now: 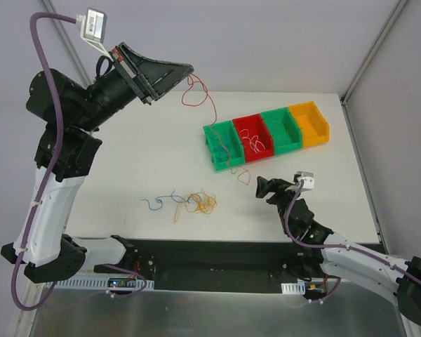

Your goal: Untangle the cables

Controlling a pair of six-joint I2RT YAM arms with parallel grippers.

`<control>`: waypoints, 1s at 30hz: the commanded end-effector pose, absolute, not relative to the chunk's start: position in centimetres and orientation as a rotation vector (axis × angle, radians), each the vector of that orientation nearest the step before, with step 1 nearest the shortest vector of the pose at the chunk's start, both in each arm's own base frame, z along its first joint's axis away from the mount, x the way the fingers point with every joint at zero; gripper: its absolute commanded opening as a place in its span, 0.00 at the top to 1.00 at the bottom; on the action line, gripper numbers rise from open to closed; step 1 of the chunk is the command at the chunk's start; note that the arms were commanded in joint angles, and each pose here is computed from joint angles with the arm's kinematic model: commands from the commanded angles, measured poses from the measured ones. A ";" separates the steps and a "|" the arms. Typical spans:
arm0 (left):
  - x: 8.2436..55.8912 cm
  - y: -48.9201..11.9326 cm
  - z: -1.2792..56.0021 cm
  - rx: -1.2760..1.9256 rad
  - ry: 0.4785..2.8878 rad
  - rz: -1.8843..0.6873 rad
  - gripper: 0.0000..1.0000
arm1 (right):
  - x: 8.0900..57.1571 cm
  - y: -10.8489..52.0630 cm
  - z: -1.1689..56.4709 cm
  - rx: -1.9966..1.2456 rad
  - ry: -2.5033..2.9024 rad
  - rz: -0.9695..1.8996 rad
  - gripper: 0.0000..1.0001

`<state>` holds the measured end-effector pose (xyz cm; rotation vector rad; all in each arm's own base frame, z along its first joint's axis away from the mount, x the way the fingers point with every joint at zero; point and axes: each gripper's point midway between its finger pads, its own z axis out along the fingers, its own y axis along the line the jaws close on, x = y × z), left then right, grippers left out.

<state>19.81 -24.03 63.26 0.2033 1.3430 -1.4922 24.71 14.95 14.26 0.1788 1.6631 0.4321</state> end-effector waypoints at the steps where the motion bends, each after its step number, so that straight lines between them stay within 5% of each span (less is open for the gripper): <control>1: 20.9 -27.2 59.4 0.213 1.417 -1.556 1.00 | 24.8 12.1 14.9 0.337 1.600 0.379 0.14; 16: 23.3 -39.3 31.5 0.272 2.056 -1.470 1.00 | 21.6 7.0 17.4 0.354 1.744 0.220 0.17; 30: 25.1 -45.4 16.3 0.434 2.404 -1.374 0.97 | 20.7 13.2 13.6 0.152 2.120 0.410 0.17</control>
